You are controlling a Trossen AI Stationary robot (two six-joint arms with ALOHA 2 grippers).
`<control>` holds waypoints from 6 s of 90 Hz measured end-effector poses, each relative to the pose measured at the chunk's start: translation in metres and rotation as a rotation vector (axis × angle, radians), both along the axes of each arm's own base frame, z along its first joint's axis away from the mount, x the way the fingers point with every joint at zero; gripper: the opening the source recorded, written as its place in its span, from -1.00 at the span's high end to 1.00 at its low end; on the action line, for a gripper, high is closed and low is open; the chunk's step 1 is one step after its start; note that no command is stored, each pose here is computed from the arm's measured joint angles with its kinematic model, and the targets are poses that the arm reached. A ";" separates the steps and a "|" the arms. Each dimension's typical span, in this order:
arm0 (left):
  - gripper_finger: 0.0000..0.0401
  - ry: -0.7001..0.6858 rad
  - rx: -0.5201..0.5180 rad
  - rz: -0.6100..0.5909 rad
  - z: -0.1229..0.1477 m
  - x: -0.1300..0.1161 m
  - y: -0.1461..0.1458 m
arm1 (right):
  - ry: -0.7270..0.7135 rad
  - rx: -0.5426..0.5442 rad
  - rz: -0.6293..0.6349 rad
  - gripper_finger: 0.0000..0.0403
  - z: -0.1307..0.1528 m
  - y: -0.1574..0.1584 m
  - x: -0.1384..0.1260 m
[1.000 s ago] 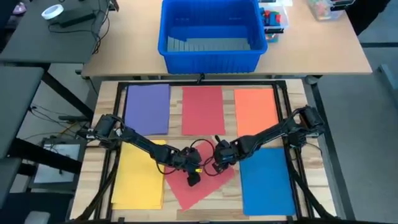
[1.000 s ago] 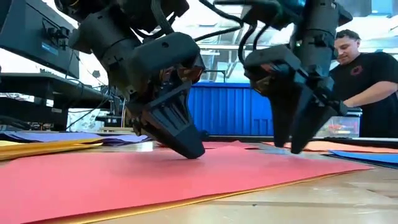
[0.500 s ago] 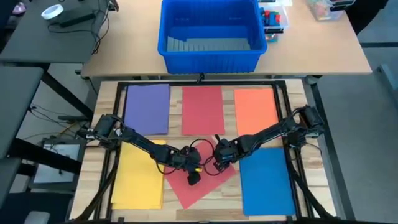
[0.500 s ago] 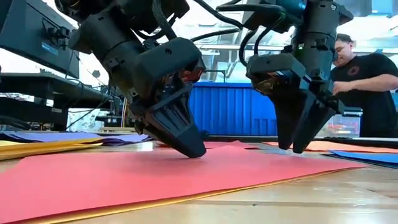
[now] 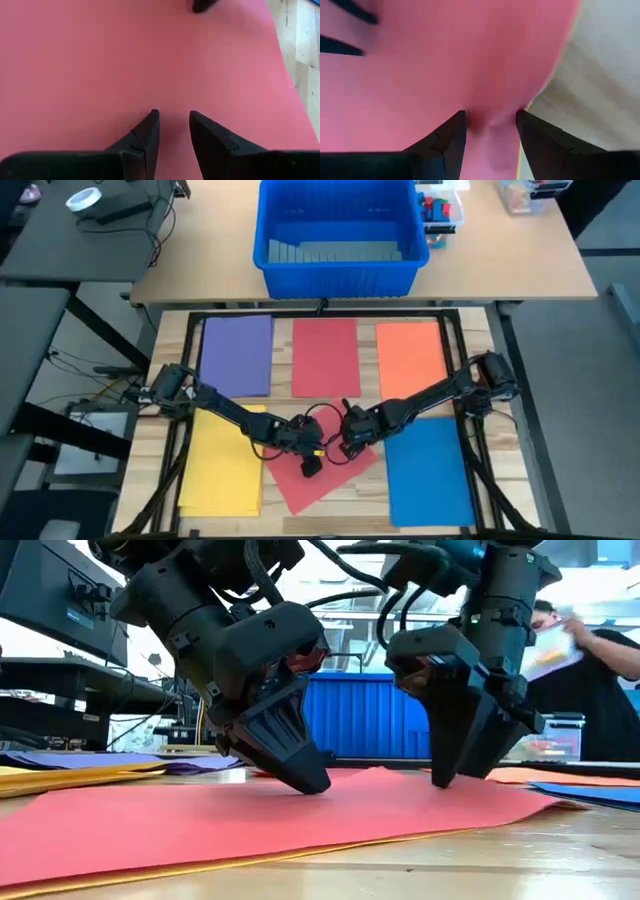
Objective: Organize paper
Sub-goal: Stack the pink colored paper on top of the other pink colored paper
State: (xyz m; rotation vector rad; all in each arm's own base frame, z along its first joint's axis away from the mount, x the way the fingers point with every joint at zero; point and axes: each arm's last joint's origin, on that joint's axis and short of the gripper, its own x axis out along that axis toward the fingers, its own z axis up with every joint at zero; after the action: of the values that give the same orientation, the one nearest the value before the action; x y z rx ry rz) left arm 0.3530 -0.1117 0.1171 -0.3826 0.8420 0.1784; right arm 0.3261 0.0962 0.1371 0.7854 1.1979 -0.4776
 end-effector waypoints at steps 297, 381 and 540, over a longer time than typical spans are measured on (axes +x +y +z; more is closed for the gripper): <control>0.54 -0.022 -0.003 -0.009 0.001 0.002 0.000 | -0.356 0.147 -0.254 0.17 -0.005 0.058 0.018; 0.54 -0.013 -0.004 -0.030 0.001 0.001 -0.001 | -0.390 0.237 -0.408 -0.32 0.027 0.049 0.013; 0.54 0.159 0.420 0.192 0.205 -0.146 0.233 | -0.241 -0.576 0.759 1.00 0.116 -0.336 0.014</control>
State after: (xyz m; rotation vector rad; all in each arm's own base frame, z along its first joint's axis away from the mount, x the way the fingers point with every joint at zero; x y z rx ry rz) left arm 0.2071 0.1217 0.3225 -0.0532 0.8983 0.5592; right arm 0.3396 -0.2397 0.2533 -0.1252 0.9678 -0.0725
